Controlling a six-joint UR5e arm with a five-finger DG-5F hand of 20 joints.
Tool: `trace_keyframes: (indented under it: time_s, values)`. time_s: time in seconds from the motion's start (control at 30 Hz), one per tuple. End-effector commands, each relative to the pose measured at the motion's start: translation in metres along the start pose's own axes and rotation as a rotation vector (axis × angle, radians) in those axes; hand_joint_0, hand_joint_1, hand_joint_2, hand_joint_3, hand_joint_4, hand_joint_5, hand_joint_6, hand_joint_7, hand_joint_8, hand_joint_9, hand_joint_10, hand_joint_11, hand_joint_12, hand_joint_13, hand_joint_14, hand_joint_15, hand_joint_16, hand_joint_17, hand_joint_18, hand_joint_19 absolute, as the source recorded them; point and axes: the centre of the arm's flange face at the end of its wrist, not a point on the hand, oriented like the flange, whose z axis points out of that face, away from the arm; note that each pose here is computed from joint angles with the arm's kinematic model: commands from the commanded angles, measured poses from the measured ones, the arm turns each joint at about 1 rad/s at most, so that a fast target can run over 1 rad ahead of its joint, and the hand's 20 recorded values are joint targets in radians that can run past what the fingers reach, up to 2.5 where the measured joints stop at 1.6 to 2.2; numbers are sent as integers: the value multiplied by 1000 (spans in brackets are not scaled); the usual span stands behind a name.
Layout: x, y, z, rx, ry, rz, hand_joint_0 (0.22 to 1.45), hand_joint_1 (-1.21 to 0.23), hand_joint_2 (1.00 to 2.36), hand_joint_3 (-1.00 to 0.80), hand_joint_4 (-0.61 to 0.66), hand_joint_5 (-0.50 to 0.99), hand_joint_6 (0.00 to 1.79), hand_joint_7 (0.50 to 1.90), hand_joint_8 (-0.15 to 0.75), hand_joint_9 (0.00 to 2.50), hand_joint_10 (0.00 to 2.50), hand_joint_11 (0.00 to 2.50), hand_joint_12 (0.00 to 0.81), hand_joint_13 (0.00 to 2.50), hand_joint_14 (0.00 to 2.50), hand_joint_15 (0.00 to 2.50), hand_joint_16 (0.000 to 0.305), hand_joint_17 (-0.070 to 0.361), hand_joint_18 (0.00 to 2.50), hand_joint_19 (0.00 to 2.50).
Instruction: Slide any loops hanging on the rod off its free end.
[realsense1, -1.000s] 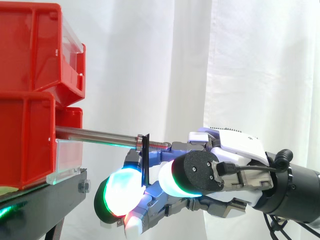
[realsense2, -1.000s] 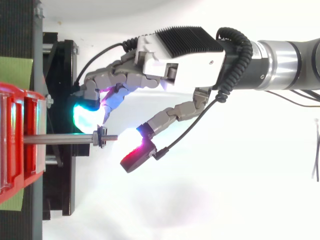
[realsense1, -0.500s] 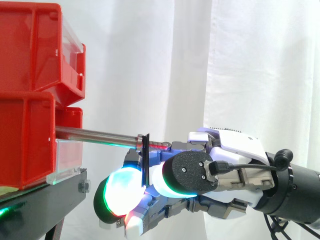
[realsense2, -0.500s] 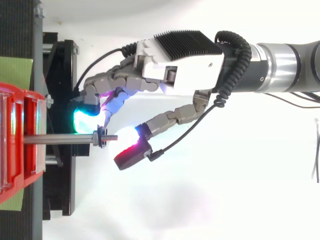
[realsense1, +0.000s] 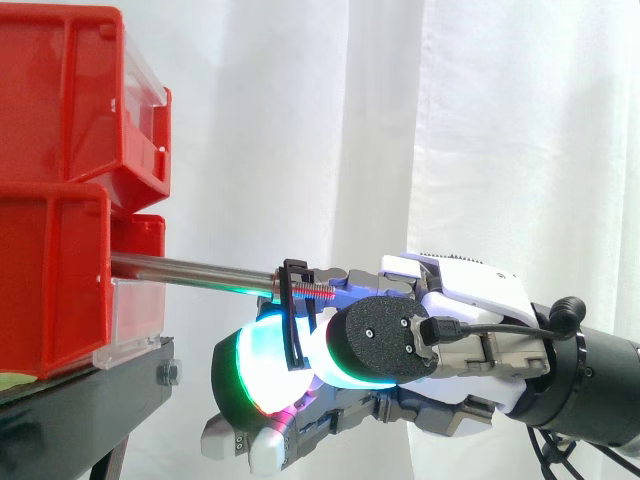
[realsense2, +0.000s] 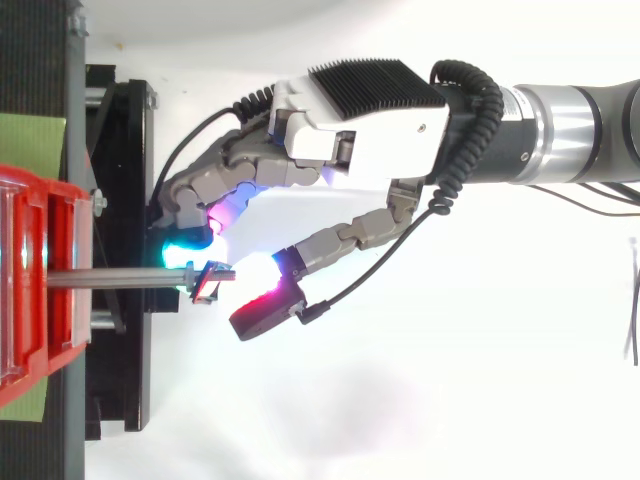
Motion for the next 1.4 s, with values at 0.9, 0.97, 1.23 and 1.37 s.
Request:
trace_keyframes:
  time_s: [0.9,0.97,1.23,1.37]
  values:
    - [-30,42,-18,145,164,32,563,-642,1029,-91,86,-184,882,1422,336,798,7,222,307,711,1,25,46,103,708,240]
    - [-36,46,-20,163,168,34,562,-641,1030,-89,90,-184,881,1423,335,798,7,226,306,712,0,24,46,103,709,236]
    - [-52,64,-33,262,224,54,565,-642,1029,-100,90,-184,880,1417,334,800,7,220,307,714,1,25,46,102,710,232]
    - [-60,69,-38,308,225,89,573,-674,1028,-119,95,-186,877,1415,335,796,7,224,308,714,0,25,45,102,711,236]
